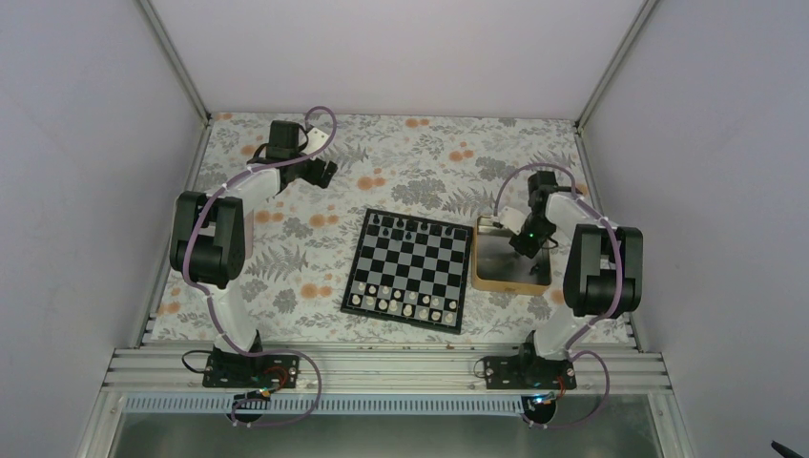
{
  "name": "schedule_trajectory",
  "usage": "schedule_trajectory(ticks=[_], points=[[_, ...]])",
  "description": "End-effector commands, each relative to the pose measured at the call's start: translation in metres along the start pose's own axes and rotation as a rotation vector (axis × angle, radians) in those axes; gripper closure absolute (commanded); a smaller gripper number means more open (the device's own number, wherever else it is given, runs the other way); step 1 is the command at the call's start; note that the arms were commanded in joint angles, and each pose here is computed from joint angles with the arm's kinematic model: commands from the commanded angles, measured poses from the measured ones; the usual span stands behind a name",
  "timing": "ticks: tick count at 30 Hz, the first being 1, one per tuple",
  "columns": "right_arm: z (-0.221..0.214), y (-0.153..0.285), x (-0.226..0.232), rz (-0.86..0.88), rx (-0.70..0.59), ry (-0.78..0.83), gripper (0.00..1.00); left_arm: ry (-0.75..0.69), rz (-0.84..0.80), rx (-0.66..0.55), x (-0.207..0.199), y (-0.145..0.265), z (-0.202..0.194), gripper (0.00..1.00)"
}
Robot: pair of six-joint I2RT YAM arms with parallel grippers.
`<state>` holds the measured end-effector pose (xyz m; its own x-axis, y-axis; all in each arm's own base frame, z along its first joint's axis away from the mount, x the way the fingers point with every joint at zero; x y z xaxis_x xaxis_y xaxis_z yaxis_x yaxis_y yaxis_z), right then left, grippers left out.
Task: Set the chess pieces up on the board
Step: Pick up the chess piece from the storage box, then place the chess piece on the chessboard.
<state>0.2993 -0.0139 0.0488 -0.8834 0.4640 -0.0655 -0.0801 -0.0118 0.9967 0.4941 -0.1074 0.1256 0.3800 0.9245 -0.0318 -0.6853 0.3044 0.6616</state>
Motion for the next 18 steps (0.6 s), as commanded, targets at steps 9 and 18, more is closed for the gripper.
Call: schedule_trajectory(ticks=[9, 18], points=[[0.019, 0.051, -0.017, -0.075, -0.064, 0.018, 0.96, -0.007, -0.03, -0.025, -0.006, -0.003, 0.009, 0.0], [0.111, 0.102, 0.0, -0.133, -0.126, 0.225, 0.95, -0.012, -0.014, -0.027, -0.004, 0.0, 0.01, 0.0]])
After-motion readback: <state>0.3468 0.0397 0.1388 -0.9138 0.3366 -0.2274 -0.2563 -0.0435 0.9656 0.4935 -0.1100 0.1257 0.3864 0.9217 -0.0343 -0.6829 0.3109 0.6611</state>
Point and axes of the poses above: each gripper's point midway between its finger pads, its own y axis back along the fingers, its own x axis along the line the jaws close on, z = x × y, the point moved 2 cm from there along y, back along the fingers, and after that the axes turned 11 degrees about y, right-handed, at the moved point
